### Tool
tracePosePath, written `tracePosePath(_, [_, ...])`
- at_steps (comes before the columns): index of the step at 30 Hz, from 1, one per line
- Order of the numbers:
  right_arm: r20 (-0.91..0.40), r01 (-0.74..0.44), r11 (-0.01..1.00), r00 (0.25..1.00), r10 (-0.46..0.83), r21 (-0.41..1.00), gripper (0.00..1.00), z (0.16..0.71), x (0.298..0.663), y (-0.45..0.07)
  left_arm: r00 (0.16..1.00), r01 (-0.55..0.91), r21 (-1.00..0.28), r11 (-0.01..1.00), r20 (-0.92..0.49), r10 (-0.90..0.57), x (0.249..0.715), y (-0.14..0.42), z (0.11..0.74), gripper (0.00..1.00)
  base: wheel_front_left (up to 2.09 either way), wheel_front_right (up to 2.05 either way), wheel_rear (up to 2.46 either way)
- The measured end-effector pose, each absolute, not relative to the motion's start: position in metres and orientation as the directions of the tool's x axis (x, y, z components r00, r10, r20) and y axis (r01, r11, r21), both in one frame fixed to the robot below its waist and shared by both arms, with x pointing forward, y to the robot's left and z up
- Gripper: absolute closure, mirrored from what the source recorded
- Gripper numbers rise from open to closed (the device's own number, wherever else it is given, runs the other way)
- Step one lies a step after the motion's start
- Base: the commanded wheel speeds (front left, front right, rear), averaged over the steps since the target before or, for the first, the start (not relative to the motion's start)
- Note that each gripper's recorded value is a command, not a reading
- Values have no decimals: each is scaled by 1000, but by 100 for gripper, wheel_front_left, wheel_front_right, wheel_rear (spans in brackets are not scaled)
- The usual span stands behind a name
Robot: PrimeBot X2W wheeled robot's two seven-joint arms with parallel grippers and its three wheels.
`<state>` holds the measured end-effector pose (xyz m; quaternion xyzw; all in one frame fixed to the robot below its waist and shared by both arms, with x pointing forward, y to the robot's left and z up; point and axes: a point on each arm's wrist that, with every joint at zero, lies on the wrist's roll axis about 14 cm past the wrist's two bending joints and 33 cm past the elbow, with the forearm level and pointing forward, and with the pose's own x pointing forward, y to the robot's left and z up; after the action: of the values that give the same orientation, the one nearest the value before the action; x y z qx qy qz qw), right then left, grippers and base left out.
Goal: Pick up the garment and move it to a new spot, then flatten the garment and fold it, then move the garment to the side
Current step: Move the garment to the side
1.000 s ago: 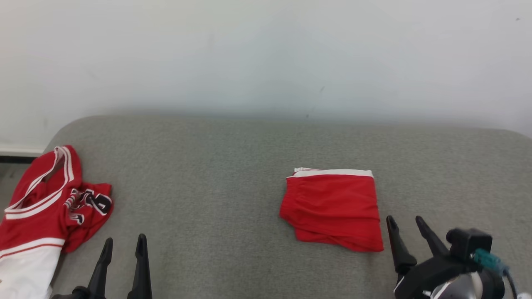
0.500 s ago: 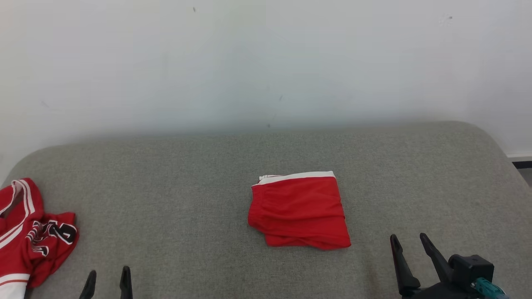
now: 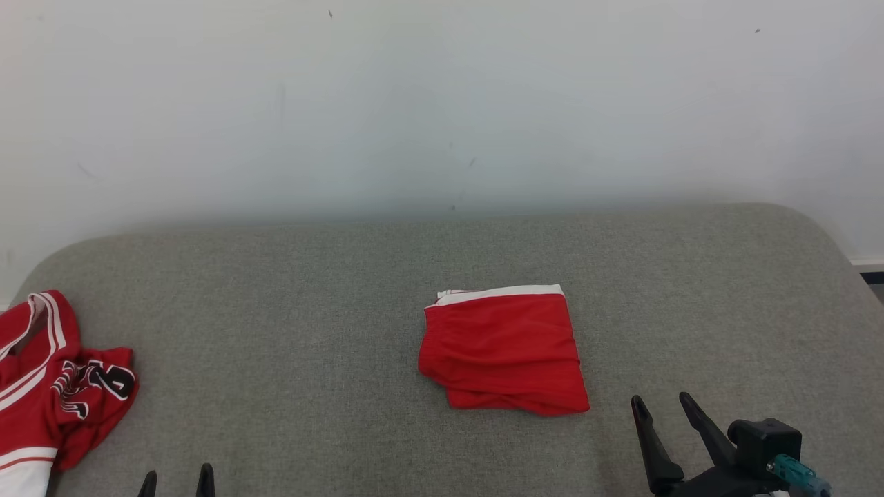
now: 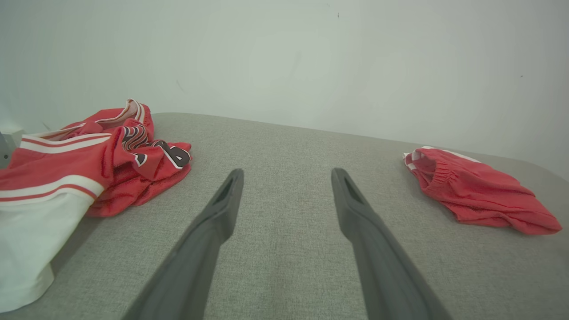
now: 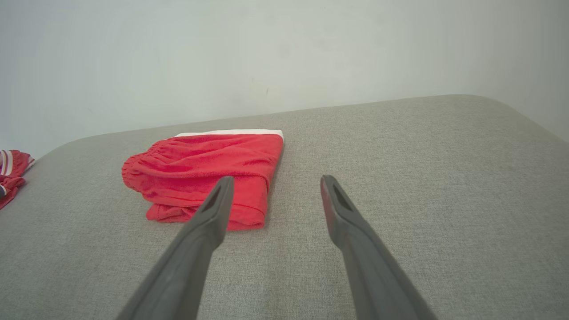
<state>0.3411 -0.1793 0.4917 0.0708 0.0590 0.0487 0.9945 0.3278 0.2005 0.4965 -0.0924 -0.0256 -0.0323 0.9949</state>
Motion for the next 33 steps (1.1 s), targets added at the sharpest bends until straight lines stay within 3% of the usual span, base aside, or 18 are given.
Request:
tracePosePath(8, [-120, -93, 984, 987, 112, 154, 0, 491, 344, -176, 998, 56, -185, 981, 45, -48, 326, 202, 493, 0, 0, 0, 0])
tracePosePath(15, [-262, -90, 984, 957, 128, 151, 0, 499, 367, -178, 998, 46, -185, 982, 41, -39, 328, 203, 492, 0, 0, 0, 0])
tracePosePath(20, [-440, -57, 993, 893, 99, 107, 0, 513, 391, -188, 999, 43, -187, 981, 30, -38, 326, 203, 489, 0, 0, 0, 0])
tracePosePath(24, [-496, -63, 996, 864, 87, 64, 0, 529, 416, -183, 999, 35, -192, 981, 13, -33, 325, 202, 485, 0, 0, 0, 0])
tracePosePath(33, [-670, -30, 993, 735, 99, 113, 0, 481, 455, -178, 1000, 8, -193, 981, -13, -11, 338, 209, 478, 0, 0, 0, 0])
